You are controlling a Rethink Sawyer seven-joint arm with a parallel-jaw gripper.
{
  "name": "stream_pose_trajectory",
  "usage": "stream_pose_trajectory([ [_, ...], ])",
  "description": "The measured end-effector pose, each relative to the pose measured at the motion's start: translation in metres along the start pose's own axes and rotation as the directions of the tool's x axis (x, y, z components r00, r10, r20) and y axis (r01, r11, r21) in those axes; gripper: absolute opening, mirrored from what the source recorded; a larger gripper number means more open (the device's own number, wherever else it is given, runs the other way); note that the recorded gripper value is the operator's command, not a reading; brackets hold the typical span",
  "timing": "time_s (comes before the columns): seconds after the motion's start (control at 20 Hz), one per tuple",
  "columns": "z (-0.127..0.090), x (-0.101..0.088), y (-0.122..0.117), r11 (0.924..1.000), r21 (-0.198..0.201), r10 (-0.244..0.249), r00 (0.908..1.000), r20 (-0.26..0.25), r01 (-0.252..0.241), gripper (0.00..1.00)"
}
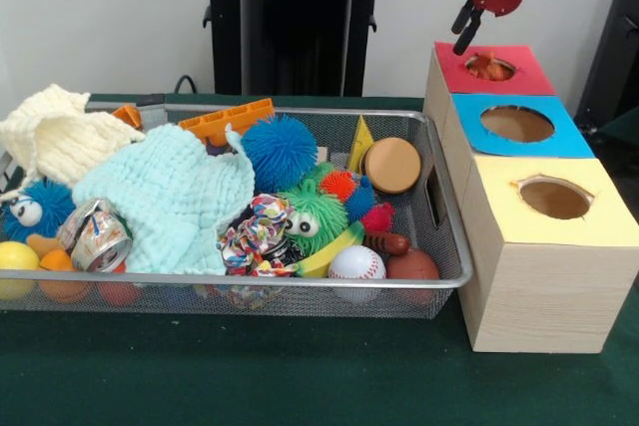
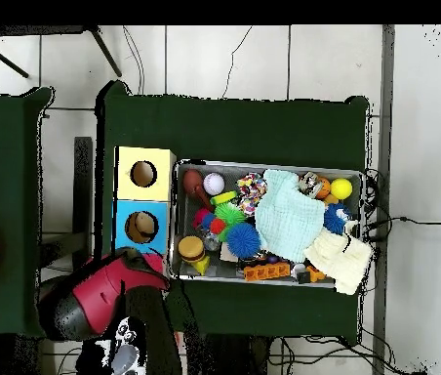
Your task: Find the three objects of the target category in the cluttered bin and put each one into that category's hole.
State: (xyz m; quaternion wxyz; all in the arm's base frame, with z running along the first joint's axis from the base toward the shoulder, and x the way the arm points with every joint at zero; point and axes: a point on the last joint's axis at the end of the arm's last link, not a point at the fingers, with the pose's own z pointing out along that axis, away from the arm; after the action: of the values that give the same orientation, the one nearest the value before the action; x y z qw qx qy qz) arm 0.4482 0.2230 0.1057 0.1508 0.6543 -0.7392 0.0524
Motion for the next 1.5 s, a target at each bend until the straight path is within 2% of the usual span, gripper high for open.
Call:
stream_pose_trajectory([
  [0.45, 0.000, -0.003, 0.000, 1.0000, -0.002, 0.004, 1.0000, 0.008, -0.004, 1.00],
  [0.7, -0.005, 0.002, -0.006, 0.9997, 0.013, 0.021, 0.9996, 0.021, -0.021, 1.00],
  [0.9, -0.010, 0.014, -0.017, 0.9982, 0.022, 0.055, 0.9979, 0.035, -0.056, 1.00],
  [1.0, -0.014, 0.030, -0.032, 0.9937, 0.033, 0.105, 0.9924, 0.064, -0.107, 1.00],
  [1.1, -0.016, 0.043, -0.045, 0.9876, 0.042, 0.147, 0.9849, 0.091, -0.151, 1.00],
  [1.15, -0.018, 0.055, -0.056, 0.9804, 0.048, 0.184, 0.9761, 0.116, -0.191, 1.00],
  [1.4, -0.020, 0.100, -0.092, 0.9484, 0.067, 0.292, 0.9364, 0.195, -0.310, 1.00],
  [1.5, -0.020, 0.128, -0.113, 0.9224, 0.062, 0.355, 0.9005, 0.251, -0.381, 1.00],
])
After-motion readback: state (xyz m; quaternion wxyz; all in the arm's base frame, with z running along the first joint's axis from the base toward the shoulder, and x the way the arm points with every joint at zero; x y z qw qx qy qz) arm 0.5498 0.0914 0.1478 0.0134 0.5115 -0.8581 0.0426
